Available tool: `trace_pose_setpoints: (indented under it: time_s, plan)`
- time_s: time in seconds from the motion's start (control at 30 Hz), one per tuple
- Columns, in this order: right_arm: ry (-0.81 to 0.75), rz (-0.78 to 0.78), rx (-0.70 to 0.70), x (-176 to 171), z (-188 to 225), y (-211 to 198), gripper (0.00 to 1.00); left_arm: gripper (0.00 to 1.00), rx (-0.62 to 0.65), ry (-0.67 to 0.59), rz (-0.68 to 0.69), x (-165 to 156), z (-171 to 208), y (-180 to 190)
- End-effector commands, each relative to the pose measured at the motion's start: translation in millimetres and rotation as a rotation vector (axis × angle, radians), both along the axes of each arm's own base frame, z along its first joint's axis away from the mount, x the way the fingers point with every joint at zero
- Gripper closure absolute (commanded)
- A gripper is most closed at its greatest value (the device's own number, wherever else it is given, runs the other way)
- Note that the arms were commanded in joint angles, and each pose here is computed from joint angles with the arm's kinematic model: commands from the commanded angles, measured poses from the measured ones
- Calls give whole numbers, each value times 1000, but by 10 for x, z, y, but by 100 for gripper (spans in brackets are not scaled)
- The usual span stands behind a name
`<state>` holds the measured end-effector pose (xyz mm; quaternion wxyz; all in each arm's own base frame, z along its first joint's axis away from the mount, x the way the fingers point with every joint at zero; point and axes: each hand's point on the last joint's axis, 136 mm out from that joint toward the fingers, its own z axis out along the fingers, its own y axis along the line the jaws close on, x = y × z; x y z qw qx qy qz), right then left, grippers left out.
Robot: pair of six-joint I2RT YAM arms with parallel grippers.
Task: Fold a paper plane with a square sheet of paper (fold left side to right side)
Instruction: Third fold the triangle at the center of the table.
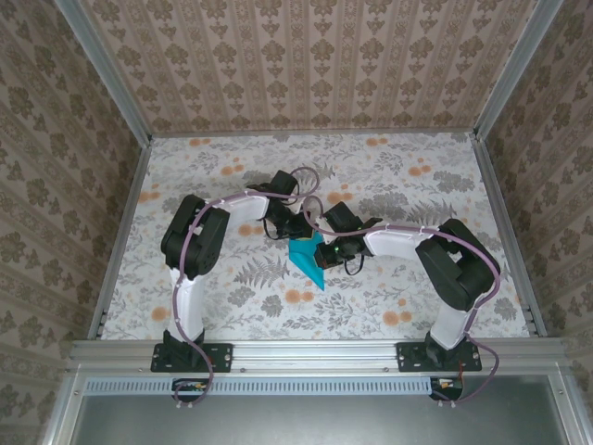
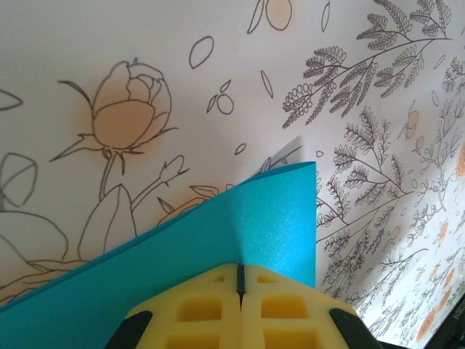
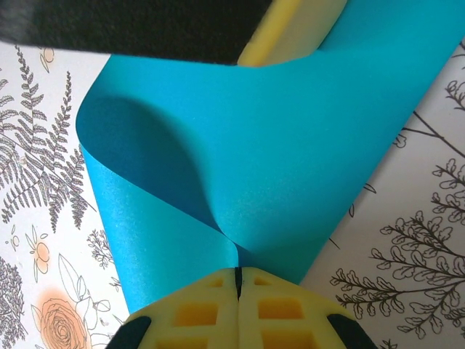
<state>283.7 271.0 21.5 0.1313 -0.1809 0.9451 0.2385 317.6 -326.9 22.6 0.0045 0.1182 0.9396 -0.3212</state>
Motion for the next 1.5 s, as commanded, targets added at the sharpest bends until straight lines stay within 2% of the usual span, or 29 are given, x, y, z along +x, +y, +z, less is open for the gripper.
trace_pose_setpoints:
  time_s: [0.0, 0.3, 0.93, 1.1, 1.3, 1.47]
  plan:
    - [-27, -24, 26, 128, 90, 62, 100, 100, 48, 19, -16, -60, -131, 30]
    - [-36, -17, 37, 123, 152, 72, 100, 100, 52, 20, -15, -67, -137, 33]
    - [20, -6, -42, 37, -154, 7, 100, 100, 53, 17, -18, -84, -123, 24]
    - [35, 4, -62, -18, -203, -31, 100, 89, 43, -10, -28, -39, 15, 14]
    - [53, 14, -80, -89, -253, -83, 100, 74, 10, -91, -37, 197, 455, 51]
    - [56, 17, -83, -107, -256, -91, 100, 66, 11, -153, 14, 401, 750, 269]
